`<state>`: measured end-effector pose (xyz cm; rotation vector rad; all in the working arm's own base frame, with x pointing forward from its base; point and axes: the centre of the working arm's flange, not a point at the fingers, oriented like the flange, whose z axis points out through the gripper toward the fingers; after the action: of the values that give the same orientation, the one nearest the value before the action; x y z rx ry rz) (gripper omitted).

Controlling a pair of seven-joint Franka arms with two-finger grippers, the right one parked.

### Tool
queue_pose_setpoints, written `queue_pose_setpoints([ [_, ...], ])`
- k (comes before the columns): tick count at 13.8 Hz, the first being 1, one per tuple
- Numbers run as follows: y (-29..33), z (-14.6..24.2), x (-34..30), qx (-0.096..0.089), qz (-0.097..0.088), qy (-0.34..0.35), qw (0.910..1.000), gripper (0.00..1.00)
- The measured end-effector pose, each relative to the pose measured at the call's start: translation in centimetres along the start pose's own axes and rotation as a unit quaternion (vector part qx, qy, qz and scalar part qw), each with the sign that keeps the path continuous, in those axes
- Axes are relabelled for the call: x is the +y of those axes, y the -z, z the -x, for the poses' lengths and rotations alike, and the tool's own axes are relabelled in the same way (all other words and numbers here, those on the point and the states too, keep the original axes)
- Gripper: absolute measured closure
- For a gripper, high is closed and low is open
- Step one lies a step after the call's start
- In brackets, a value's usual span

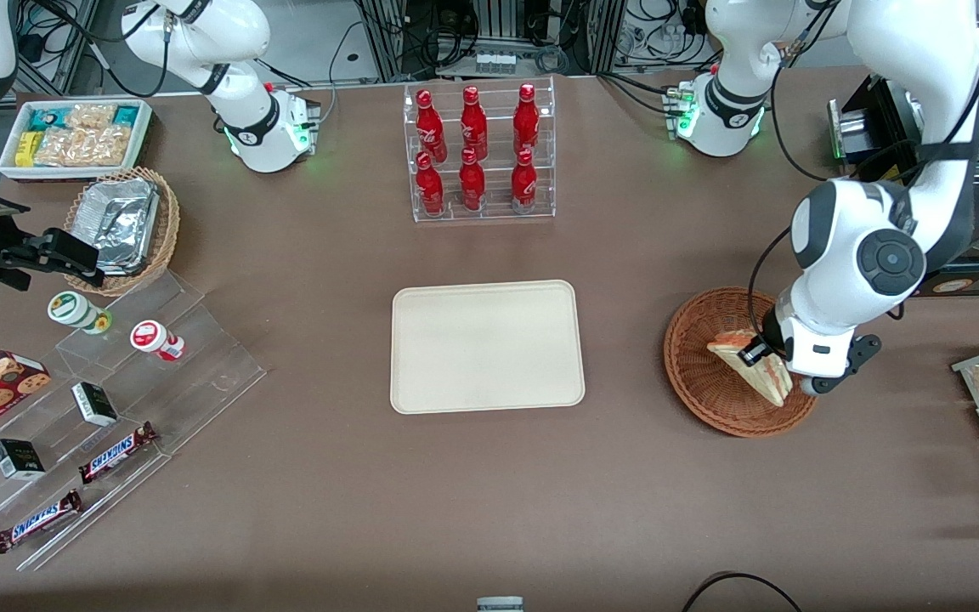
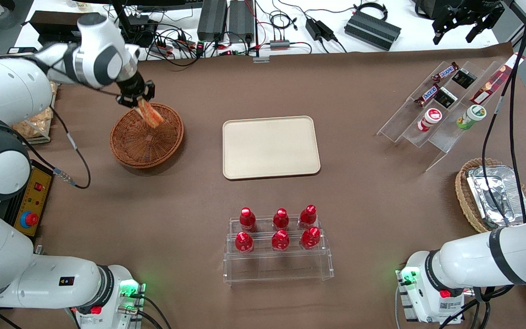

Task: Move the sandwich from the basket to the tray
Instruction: 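Lift the sandwich and carry it with the left gripper over the tray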

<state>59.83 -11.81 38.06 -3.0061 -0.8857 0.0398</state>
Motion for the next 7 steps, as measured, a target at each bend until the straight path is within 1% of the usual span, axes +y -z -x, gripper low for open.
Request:
queue_pose_setpoints([
  [2,3.4,2.1,3.7,0.002,0.001,-0.032,0.9995,0.76],
  [5,5.4,6.9,9.3,-0.002,-0.005,-0.072,0.9974,0.76],
  [7,4.9,9.8,12.7,0.000,-0.007,-0.104,0.9946,0.83],
])
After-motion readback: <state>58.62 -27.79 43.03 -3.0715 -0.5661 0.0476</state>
